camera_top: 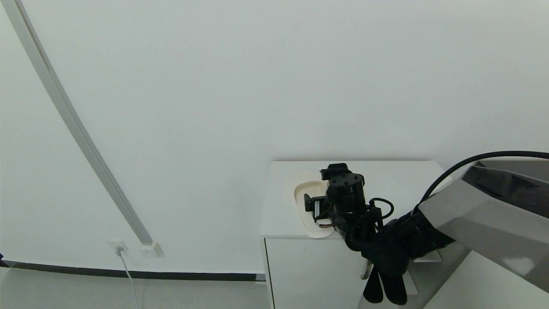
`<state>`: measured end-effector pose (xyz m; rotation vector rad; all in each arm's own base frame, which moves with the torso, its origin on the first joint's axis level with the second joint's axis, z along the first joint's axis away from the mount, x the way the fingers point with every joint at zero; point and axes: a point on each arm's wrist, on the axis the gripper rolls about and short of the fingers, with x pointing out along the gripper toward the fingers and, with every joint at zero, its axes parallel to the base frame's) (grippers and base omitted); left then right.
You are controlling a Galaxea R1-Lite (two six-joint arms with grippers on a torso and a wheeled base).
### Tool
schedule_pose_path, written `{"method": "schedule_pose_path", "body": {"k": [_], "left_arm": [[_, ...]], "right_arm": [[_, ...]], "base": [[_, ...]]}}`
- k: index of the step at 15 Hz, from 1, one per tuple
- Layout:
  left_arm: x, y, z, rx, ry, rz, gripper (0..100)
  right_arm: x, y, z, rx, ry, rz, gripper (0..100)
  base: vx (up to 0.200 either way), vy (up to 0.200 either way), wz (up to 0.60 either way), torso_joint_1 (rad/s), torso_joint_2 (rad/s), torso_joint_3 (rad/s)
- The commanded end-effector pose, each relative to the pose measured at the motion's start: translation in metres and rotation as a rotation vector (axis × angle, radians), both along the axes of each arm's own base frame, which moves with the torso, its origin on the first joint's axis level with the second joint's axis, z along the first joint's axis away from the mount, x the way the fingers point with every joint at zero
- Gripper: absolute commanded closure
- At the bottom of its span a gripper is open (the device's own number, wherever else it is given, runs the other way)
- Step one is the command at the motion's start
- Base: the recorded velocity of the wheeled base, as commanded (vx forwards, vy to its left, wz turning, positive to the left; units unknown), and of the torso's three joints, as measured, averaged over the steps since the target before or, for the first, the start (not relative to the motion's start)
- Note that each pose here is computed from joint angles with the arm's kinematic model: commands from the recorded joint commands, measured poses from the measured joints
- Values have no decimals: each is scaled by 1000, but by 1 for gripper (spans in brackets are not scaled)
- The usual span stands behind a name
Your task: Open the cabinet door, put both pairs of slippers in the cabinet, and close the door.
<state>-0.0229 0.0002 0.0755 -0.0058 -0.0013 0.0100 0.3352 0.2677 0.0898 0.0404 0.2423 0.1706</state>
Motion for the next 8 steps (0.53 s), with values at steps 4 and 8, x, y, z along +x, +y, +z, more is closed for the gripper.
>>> {"method": "schedule_pose_path", "body": {"k": [4, 8], "left_arm": [[0, 0, 0, 0, 1, 1, 100], [0, 0, 0, -2, 1, 2, 100]], "right_arm": [[30, 4, -13, -2, -18, -16, 0], [37, 4, -15, 4, -19, -7, 0]], "base": [[0, 0, 0, 0, 0, 0], [0, 0, 0, 0, 0, 0]]}}
